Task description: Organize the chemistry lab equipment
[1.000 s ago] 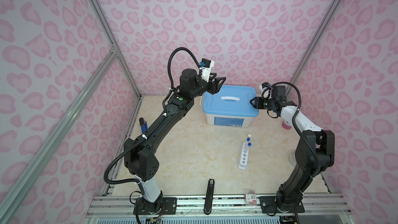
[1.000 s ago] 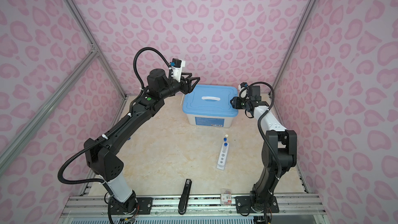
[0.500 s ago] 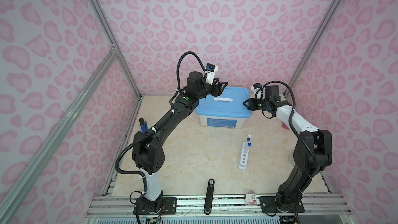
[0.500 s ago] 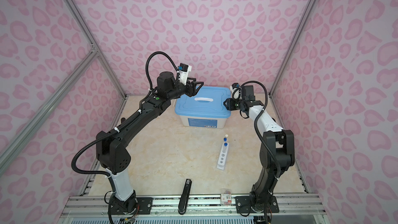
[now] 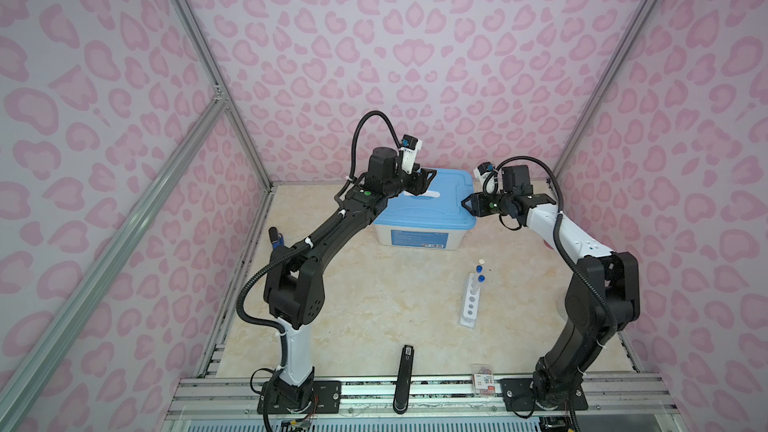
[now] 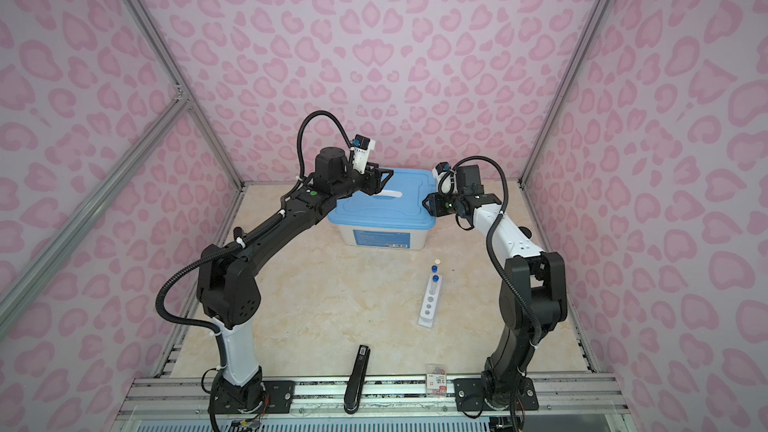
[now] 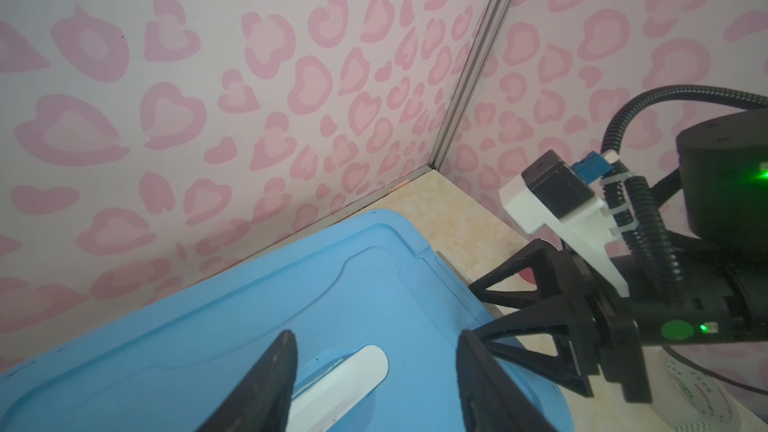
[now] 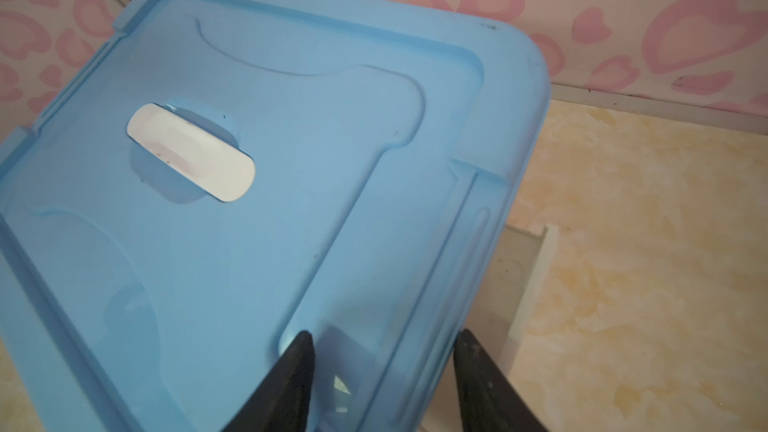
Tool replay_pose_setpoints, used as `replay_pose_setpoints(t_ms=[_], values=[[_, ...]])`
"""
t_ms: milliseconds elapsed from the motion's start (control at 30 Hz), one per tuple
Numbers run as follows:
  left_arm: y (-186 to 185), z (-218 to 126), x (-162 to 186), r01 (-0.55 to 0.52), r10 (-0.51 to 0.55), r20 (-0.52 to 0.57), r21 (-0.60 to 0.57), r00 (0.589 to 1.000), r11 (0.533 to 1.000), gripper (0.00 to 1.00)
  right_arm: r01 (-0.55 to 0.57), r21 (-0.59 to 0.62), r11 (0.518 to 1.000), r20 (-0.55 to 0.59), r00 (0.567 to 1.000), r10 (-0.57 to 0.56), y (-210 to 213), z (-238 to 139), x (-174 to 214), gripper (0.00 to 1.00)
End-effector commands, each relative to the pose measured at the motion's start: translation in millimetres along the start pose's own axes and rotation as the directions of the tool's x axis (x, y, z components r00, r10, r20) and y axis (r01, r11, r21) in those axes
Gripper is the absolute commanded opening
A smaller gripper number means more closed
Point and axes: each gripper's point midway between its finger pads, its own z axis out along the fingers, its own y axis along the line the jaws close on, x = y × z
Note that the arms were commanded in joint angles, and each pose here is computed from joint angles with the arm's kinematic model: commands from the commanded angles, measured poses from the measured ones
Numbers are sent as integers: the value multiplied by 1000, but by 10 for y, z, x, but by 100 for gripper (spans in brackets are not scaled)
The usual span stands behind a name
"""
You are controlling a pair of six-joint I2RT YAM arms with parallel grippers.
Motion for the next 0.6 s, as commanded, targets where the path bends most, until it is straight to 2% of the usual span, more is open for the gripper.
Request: replay_pose_setpoints(t_ms=[0, 133, 300, 567], values=[[71, 59, 122, -16, 16, -22, -23, 1000, 1000, 62, -38, 13, 999, 0, 999, 38, -26, -60, 18, 55], [96, 83, 235, -15, 14, -48, -27, 999, 1000, 61, -71, -4, 997, 67, 995, 71, -33, -203, -120, 58], [106, 53, 295, -25, 23, -67, -35, 997, 999, 55, -148, -36, 988, 159, 976, 152, -145, -403, -273, 61], [20, -177, 322, -80, 78, -81, -27, 994, 996, 44, -206, -47, 977, 158, 965, 211, -302, -366, -170, 61]])
